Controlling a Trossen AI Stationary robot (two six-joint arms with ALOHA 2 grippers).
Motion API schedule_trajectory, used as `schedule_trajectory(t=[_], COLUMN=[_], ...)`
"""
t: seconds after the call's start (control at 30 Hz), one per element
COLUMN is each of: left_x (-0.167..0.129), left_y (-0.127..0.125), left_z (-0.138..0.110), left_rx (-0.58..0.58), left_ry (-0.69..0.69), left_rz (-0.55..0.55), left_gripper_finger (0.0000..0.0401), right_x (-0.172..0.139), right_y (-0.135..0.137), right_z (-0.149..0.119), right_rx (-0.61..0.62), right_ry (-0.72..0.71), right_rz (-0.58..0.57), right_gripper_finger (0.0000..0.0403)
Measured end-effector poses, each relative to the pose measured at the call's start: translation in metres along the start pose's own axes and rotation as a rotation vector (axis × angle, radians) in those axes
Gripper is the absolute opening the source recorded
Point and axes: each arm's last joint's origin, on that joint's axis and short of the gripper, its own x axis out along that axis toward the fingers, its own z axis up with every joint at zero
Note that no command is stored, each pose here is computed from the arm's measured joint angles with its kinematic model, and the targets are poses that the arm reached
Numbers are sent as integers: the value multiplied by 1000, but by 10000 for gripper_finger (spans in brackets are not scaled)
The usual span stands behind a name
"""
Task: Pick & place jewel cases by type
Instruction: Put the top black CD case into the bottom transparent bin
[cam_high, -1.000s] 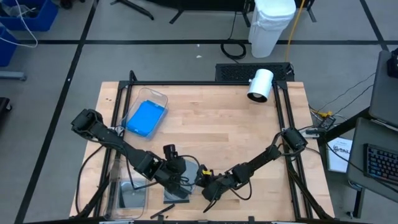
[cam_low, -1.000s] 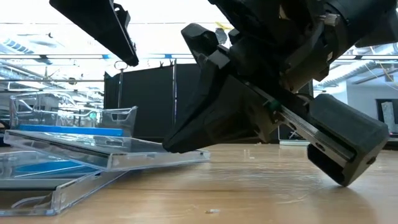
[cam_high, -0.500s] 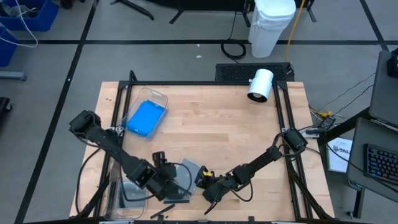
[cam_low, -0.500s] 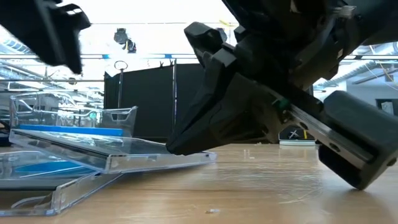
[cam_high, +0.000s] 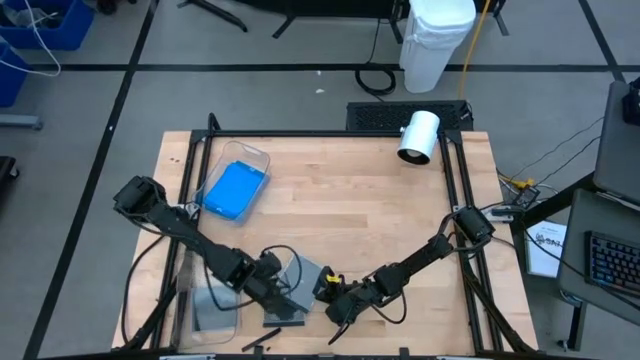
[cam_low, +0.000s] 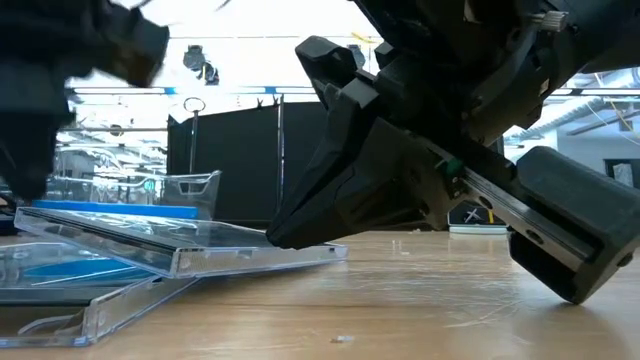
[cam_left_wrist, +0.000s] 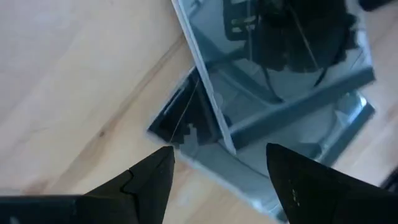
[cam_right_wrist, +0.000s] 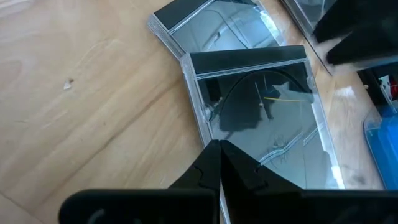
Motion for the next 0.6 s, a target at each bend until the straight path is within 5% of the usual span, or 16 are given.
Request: schedule_trajectory(t=[0.3,0.6], left_x=[9,12], left_y=[-1,10], left_z=[20,28], left_rx=[-20,-99], left_ry=[14,35], left_rz=[-142,-63], left_gripper_finger=[257,257], right_x=[0,0], right_y=[0,0], right_z=[0,0], right_rx=[0,3], right_ry=[-2,-3], right_rz=[-1,-2], right_gripper_finger=[0,0])
